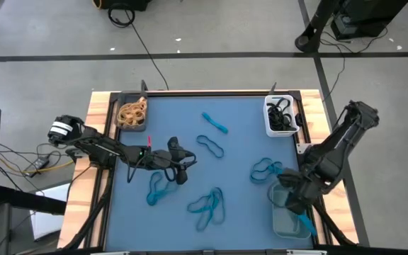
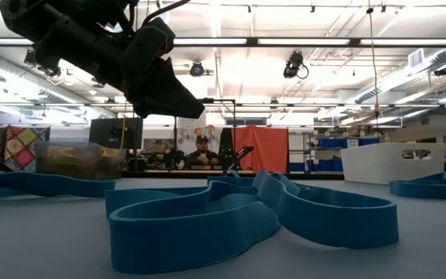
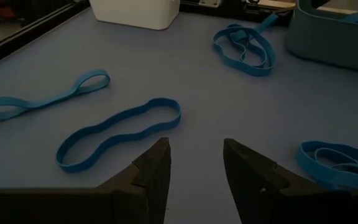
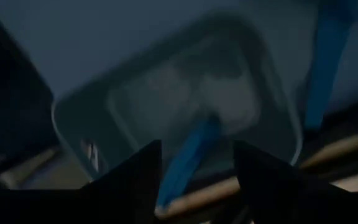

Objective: Sort rubber bands into baskets
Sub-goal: Put the blue rubber band into the blue bin

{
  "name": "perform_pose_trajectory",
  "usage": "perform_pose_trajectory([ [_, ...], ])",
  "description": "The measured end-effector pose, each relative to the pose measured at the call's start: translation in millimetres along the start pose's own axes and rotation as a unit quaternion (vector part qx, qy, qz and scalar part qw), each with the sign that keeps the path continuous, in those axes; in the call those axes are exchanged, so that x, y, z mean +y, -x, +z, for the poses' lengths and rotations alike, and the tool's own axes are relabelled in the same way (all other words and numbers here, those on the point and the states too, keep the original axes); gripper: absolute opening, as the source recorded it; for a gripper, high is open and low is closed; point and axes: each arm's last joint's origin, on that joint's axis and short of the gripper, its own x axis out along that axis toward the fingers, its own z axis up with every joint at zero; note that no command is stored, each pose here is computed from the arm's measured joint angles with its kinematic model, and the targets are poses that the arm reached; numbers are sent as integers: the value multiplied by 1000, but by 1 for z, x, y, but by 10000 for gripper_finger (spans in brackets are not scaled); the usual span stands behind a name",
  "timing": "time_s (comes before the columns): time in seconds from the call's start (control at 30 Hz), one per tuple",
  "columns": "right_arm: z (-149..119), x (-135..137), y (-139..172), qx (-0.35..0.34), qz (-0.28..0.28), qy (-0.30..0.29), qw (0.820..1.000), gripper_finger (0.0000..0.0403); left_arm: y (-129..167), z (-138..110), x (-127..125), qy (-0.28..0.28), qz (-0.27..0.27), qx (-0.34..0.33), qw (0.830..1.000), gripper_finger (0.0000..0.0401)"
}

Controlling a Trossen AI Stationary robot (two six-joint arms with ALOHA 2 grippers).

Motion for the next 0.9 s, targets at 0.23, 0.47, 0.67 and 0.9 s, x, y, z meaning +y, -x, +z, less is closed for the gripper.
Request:
perform_pose_trajectory([
  [0.23,23,-12,-1,0,-55,-91,994,210,0,-1,0,-1,1,3,1000,151],
  [0.47,10,10,-29,91,-65,-54,992,200,0,-4,1,-7,4,17,1000,151],
  [0.67,-3,26,-59,100,-111,-3,989,200,0,-4,1,-7,5,18,1000,151],
  [0.9,-14,38,-87,110,-135,60,983,214,0,-4,1,-6,5,18,1000,151],
])
